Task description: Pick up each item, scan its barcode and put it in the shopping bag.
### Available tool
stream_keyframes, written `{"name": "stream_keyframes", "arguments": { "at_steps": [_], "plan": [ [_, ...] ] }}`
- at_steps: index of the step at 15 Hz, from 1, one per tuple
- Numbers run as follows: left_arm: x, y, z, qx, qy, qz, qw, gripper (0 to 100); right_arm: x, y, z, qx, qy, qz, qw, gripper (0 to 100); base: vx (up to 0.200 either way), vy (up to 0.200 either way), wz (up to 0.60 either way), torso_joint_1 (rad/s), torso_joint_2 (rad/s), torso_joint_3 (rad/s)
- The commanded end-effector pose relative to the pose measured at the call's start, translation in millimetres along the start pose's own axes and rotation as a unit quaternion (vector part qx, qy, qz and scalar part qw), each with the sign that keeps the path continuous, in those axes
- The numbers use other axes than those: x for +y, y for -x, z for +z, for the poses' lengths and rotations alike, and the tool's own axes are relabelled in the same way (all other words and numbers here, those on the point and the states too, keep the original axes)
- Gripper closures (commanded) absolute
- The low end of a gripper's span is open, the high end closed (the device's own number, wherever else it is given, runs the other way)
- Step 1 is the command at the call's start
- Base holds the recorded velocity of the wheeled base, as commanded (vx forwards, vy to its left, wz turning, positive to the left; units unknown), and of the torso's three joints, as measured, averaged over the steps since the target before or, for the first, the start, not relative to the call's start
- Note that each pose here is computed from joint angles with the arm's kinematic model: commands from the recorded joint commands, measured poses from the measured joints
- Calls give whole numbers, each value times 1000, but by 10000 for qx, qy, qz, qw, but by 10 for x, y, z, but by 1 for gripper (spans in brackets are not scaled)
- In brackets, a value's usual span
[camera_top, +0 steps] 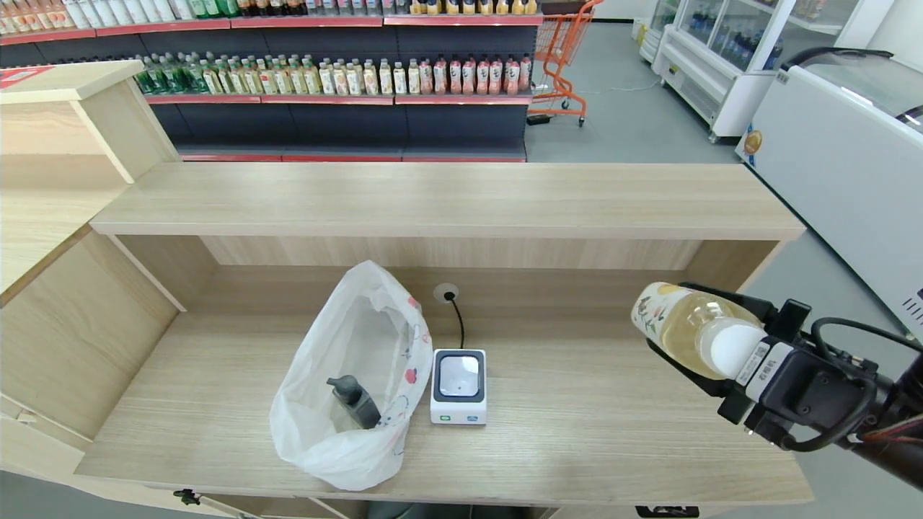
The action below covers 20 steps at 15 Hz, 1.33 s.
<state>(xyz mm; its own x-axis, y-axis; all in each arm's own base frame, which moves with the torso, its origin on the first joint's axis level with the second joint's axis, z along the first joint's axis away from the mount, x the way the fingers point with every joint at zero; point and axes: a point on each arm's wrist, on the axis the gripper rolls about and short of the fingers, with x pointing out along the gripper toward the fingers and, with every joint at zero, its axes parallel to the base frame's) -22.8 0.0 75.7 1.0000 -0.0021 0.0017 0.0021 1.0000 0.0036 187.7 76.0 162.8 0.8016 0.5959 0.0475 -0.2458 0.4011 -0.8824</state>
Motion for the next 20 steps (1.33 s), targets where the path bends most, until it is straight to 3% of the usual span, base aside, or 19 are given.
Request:
{"name": "stream_keyframes", "arguments": {
  "at_steps": [1,6,10,20],
  "plan": [
    [0,0,0,1,-13,-12,10000,0,98,-72,-58,-5,-24,289,9996,100,0,200,0,2,2,2],
    [0,0,0,1,-13,3,10000,0,347,-426,-283,-642,75,1240,9902,100,0,120,0,0,1,1],
    [0,0,0,1,-13,-5,10000,0,607,-541,-525,-575,183,1768,9824,100,0,0,0,0,0,0],
    [0,0,0,1,-13,-5,10000,0,923,-842,-762,-1404,388,2065,9675,100,0,0,0,0,0,0]
  ]
}}
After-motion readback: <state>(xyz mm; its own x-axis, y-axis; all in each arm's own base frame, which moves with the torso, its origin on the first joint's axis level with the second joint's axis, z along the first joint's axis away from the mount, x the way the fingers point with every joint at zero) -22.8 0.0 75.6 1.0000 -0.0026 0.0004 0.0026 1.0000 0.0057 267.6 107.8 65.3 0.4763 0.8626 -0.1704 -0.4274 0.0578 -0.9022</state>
